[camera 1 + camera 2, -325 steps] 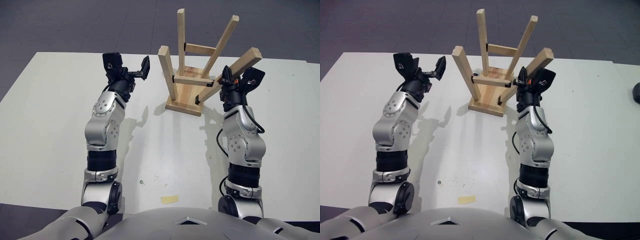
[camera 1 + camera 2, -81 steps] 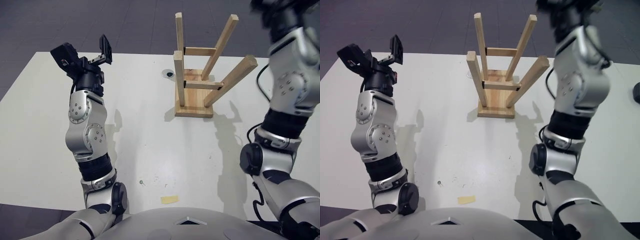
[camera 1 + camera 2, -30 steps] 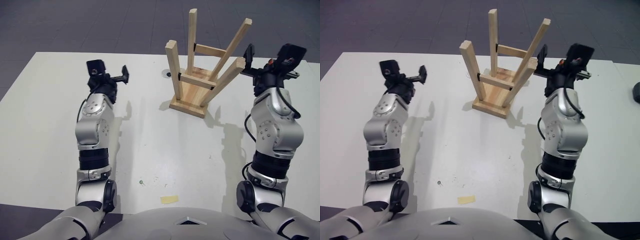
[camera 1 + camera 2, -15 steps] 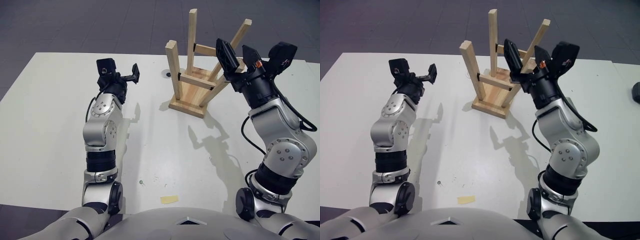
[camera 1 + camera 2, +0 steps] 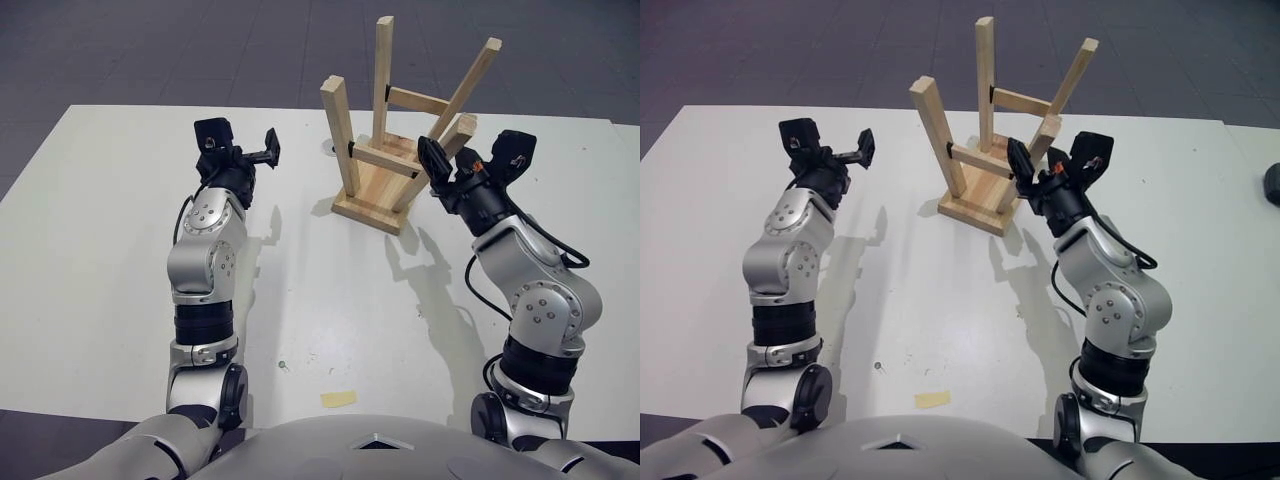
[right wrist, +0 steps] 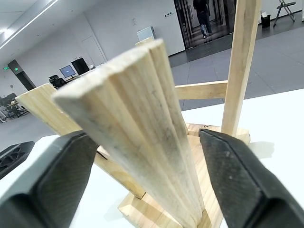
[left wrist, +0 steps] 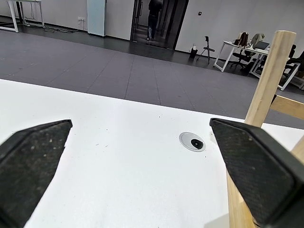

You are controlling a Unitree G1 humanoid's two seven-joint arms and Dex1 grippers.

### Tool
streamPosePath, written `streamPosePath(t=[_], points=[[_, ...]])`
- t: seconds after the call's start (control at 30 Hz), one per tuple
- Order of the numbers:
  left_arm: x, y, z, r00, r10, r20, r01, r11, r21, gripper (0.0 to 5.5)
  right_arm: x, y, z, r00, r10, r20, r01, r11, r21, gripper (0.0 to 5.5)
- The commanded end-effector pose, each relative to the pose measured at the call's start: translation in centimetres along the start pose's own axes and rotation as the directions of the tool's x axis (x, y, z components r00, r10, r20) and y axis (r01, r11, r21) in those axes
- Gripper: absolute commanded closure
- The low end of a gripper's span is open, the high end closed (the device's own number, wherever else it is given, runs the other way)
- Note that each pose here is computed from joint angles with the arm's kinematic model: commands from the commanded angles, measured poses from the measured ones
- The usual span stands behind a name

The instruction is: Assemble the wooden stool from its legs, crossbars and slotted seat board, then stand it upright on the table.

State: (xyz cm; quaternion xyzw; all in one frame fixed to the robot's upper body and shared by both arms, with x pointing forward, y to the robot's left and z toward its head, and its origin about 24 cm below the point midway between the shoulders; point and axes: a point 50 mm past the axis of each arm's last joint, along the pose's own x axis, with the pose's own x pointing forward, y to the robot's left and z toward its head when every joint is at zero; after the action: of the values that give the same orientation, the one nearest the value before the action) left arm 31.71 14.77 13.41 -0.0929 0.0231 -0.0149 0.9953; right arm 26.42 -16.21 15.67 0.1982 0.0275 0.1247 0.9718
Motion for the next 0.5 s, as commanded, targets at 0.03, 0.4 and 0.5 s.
streamPosePath(t=[0.03,0.4,0.5], points=[[0.04,0.21,-0.09,1.0,0.014,-0.008,-0.014,1.0,0.0,0.1,0.18,-0.13,0.02,1.0,0.016,0.007,-0.016,0.999,0.028,2.35],[0.15,0.33,0.02,1.0,0.021,-0.003,-0.021,1.0,-0.001,0.1,0.57,-0.08,0.06,0.997,0.083,-0.009,-0.083,0.996,0.027,3.67],[0.14,0.35,0.13,1.0,0.023,0.0,-0.023,1.0,0.0,0.1,0.37,-0.31,0.19,0.988,0.147,-0.046,-0.147,0.989,0.006,3.7]])
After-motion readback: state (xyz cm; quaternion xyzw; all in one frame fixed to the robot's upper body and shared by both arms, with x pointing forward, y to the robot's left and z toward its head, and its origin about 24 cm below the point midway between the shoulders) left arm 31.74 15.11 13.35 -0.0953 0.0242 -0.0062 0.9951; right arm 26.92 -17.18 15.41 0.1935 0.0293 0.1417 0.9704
